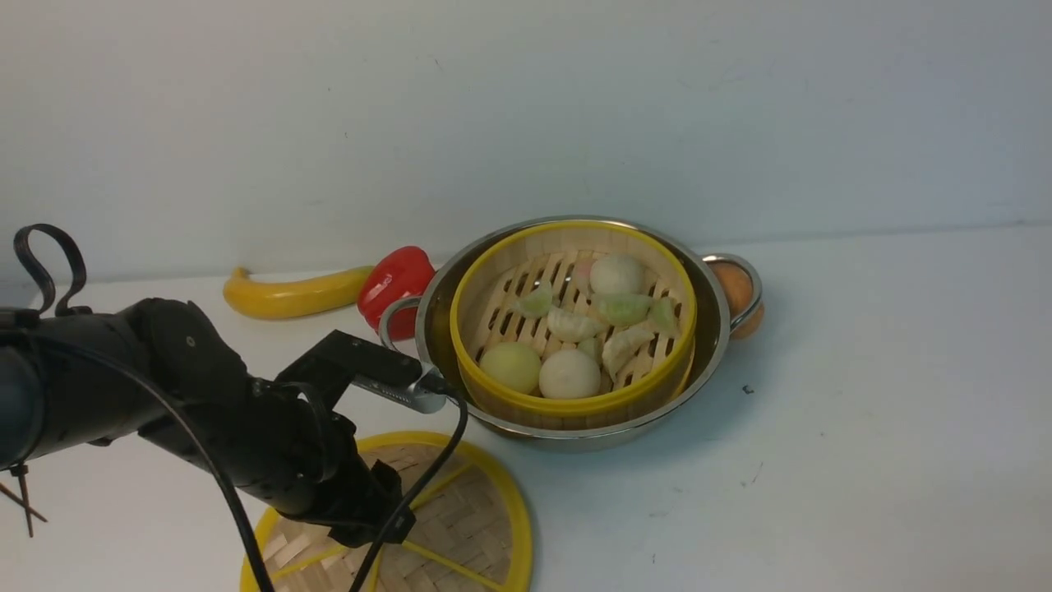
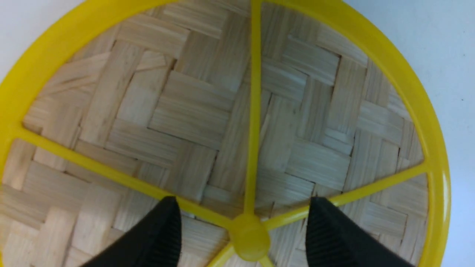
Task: Place the steamer in the pot on the white table, and put the lid on the steamer.
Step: 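Grasp the bamboo steamer lid lying on the table by its centre knob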
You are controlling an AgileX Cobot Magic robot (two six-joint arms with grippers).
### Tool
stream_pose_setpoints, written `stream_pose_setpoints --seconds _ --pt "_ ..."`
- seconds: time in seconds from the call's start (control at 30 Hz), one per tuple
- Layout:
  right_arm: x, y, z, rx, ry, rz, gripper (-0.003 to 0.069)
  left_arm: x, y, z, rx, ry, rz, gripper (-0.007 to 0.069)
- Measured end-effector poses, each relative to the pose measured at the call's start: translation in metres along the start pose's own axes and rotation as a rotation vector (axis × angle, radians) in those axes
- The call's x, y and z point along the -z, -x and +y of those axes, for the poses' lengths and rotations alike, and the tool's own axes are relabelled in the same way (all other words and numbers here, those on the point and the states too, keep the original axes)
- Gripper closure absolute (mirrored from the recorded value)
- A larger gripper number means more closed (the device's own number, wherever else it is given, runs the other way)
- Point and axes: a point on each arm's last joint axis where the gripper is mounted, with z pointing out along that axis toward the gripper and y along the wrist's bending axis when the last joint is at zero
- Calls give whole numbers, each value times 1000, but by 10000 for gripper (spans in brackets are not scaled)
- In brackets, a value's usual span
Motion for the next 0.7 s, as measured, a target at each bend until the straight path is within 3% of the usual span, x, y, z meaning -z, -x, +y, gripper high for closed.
stream_pose_setpoints --seconds 0.3,0.43,0.6,0.7 --pt "0 0 0 0 0 0 411 -13 0 4 22 -13 28 218" --pt "0 0 0 0 0 0 411 -13 2 3 33 -25 27 302" --pt "0 0 0 0 0 0 411 -11 2 0 37 -61 49 512" --pt "0 0 0 0 0 0 411 -10 1 -1 29 -76 71 510"
